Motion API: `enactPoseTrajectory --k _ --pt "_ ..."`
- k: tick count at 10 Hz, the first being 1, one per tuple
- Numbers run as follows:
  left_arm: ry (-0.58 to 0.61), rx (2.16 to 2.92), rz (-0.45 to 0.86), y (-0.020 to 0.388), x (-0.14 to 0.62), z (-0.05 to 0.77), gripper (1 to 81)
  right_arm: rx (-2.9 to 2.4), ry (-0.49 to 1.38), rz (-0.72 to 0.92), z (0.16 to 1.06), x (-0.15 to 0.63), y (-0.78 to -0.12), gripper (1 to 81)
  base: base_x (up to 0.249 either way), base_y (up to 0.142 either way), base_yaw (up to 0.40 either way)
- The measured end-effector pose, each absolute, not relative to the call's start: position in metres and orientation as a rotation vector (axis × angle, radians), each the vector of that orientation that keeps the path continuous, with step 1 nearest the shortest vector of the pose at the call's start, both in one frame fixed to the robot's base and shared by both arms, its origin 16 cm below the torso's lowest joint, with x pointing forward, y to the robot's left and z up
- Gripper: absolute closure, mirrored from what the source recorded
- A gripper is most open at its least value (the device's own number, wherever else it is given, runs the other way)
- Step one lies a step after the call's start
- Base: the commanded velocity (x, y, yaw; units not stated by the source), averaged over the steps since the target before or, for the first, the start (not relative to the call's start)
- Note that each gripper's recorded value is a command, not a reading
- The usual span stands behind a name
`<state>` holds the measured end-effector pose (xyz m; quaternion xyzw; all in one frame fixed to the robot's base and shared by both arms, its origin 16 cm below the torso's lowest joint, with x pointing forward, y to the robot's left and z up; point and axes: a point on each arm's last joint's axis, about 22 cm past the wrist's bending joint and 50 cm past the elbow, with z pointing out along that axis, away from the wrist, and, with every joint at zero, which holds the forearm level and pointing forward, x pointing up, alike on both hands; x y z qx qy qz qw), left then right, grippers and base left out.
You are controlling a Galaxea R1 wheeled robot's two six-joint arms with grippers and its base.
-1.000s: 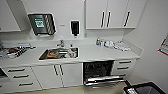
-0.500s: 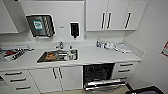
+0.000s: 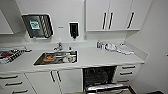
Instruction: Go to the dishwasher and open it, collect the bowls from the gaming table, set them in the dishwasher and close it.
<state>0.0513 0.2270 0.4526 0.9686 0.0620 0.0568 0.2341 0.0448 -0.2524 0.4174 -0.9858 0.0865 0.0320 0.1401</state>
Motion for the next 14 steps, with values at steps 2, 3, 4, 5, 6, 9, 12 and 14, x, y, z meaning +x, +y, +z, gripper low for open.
enactPoseTrajectory --k 2,3,4,5,6,9,12,14 --pt "0.171 2.661 0.150 0.2272 0.0492 0.4523 81.1 -2.845 0.250 0.103 0.4176 0.0401 -0.2518 81.1 0.127 0.000 0.000" --pt "0.171 2.661 0.151 0.2272 0.0495 0.4523 81.1 -2.845 0.250 0.103 0.4176 0.0402 -0.2518 81.1 0.119 0.000 0.000" --pt "0.171 2.661 0.151 0.2272 0.0496 0.4523 81.1 -2.845 0.250 0.100 0.4176 0.0422 -0.2518 81.1 0.116 0.000 0.000" --pt "0.170 2.660 0.157 0.2272 0.0529 0.4525 81.1 -2.846 0.250 0.098 0.4176 0.0431 -0.2519 81.1 0.116 0.000 0.000" --pt "0.170 2.660 0.156 0.2272 0.0521 0.4524 81.1 -2.845 0.250 0.101 0.4176 0.0418 -0.2517 81.1 0.114 0.000 0.000" --pt "0.170 2.661 0.153 0.2273 0.0514 0.4523 81.1 -2.845 0.249 0.099 0.4176 0.0426 -0.2518 81.1 0.115 0.000 0.000" --pt "0.170 2.661 0.154 0.2272 0.0515 0.4524 81.1 -2.845 0.249 0.099 0.4176 0.0426 -0.2518 81.1 0.115 0.000 0.000" --pt "0.170 2.661 0.154 0.2272 0.0515 0.4524 81.1 -2.845 0.250 0.099 0.4176 0.0426 -0.2518 81.1 0.113 0.000 0.000"
